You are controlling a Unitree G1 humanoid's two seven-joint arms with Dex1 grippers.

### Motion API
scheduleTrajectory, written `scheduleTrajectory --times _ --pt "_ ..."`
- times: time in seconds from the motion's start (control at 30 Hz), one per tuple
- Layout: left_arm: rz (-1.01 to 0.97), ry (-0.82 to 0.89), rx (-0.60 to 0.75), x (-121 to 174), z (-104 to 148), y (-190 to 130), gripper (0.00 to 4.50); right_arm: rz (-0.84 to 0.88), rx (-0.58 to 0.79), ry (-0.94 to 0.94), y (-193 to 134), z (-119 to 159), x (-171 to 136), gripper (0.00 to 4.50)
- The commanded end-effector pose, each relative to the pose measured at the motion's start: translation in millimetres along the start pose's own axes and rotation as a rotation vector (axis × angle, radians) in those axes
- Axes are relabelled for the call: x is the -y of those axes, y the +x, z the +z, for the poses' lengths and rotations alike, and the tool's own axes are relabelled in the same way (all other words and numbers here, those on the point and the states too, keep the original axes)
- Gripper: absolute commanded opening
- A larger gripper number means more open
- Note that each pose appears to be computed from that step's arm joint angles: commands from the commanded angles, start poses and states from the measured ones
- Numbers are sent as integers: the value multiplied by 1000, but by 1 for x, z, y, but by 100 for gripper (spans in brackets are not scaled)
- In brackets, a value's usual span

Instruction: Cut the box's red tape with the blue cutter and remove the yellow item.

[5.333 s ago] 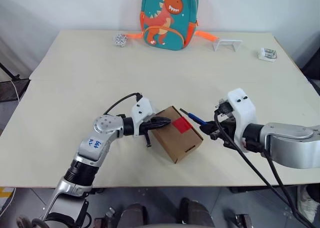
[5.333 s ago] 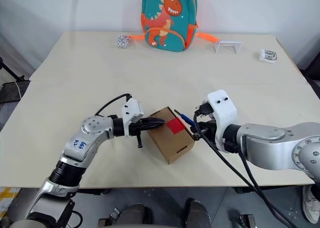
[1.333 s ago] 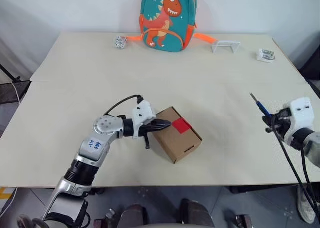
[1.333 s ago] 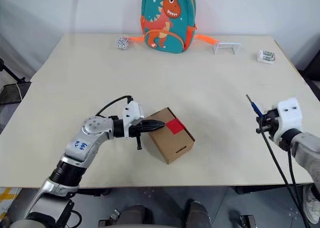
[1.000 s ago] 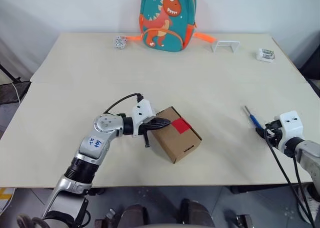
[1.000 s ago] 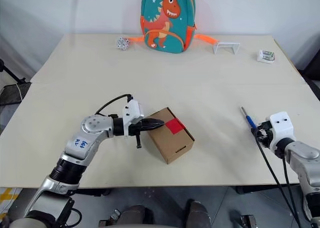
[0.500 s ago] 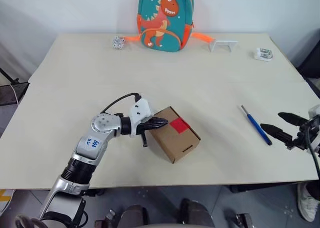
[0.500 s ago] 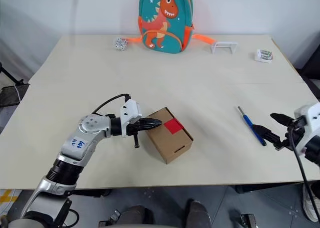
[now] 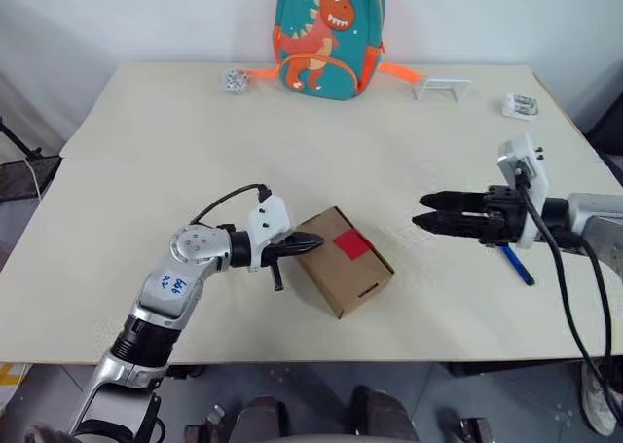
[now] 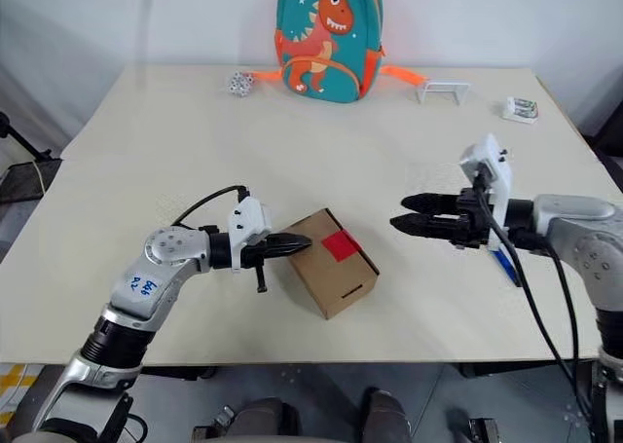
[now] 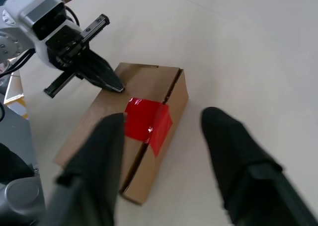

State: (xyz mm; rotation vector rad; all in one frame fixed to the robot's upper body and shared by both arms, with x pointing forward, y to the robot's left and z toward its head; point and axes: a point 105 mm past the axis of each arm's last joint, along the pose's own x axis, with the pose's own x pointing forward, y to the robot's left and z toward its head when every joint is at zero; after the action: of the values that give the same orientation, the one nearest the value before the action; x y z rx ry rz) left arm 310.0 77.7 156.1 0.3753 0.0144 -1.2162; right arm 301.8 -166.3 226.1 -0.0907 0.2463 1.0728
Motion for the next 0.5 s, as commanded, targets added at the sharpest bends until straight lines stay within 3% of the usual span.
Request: scheduleTrajectory --times 0.03,0.13,0.17,0.3,0.5 --pt "5 -24 24 0 8 -34 0 -117 -39 -145 5 -16 20 121" --pt "35 -44 -42 -1 -2 -56 0 -209 -69 -202 10 -39 42 17" --pt "39 -46 -57 -1 -5 -60 0 -235 -77 -220 14 -49 50 4" --pt "44 -55 -89 0 -9 -62 0 -212 -78 -244 37 -70 55 4" --pt "26 -140 -142 13 -27 -41 0 -55 -71 -214 62 -79 25 4"
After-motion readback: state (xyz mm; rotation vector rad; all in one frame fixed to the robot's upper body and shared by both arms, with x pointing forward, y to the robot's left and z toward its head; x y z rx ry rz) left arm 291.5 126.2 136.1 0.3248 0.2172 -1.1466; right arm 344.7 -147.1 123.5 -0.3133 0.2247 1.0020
